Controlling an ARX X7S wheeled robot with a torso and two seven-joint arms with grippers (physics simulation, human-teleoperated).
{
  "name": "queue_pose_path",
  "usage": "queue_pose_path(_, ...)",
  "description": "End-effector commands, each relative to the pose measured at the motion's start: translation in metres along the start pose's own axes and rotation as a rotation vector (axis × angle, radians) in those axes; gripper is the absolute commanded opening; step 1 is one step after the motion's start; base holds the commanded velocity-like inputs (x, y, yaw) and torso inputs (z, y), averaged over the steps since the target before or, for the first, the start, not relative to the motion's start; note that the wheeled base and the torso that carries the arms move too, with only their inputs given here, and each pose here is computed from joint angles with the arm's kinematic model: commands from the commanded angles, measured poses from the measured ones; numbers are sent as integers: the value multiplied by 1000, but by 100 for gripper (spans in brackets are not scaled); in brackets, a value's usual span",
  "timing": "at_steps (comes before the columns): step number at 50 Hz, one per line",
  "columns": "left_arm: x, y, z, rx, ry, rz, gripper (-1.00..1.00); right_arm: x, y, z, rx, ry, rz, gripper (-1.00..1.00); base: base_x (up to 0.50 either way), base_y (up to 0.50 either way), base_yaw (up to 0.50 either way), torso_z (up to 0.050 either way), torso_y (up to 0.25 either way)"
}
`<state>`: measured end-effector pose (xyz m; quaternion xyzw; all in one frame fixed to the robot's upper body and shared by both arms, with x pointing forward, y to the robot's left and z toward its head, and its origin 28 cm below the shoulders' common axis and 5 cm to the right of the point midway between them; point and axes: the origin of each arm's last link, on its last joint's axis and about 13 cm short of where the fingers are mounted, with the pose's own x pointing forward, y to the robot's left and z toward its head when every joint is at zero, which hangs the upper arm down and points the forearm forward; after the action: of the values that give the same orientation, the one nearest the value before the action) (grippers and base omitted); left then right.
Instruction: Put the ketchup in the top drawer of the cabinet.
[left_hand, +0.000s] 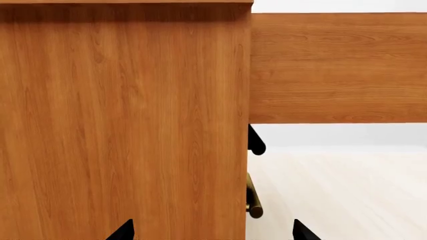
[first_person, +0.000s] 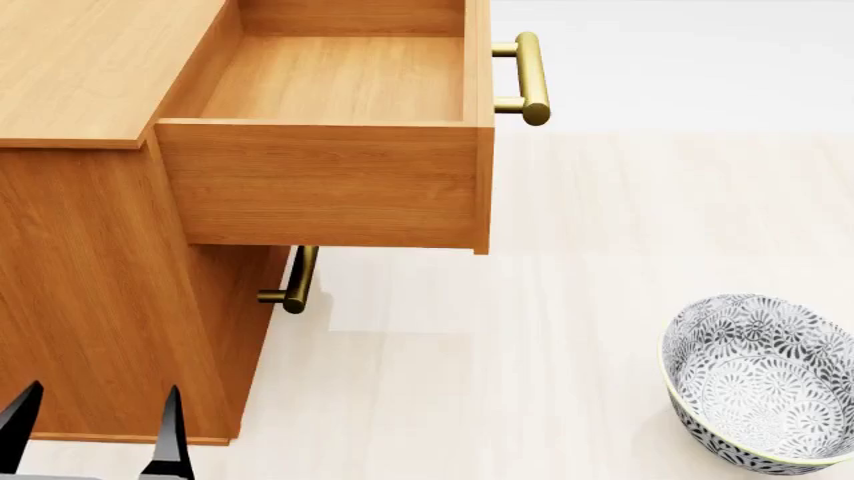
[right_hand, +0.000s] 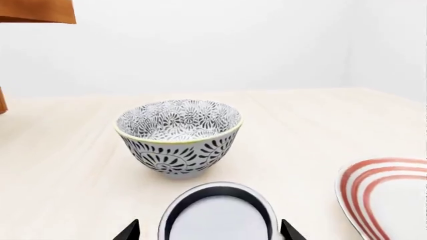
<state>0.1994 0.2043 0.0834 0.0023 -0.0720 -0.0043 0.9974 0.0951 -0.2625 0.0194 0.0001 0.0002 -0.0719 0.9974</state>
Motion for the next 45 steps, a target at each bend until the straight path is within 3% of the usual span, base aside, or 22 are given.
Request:
queue_pose_path(1, 1, 0, -2, 0, 6, 1, 100, -1, -1, -6, 0, 20, -11, 100, 0, 0, 0, 0, 0)
queue_pose_path(11, 1, 0, -2, 0, 8, 2, 100, 1, -2, -7, 25, 19, -39, 100, 0, 0, 0, 0, 0)
queue_pose_path(12, 1, 0, -2, 0, 8, 2, 100, 1, -2, -7, 25, 19, -40, -100, 0, 0, 0, 0, 0)
queue_pose_path(26, 1, 1, -3, 1, 12, 9, 100, 5, -2, 0, 28, -17, -73, -100, 0, 0, 0, 0, 0)
queue_pose_path(45, 2, 2, -4, -7, 16, 9, 100, 29, 28, 120, 44, -233, -133, -100, 0, 0, 0, 0, 0)
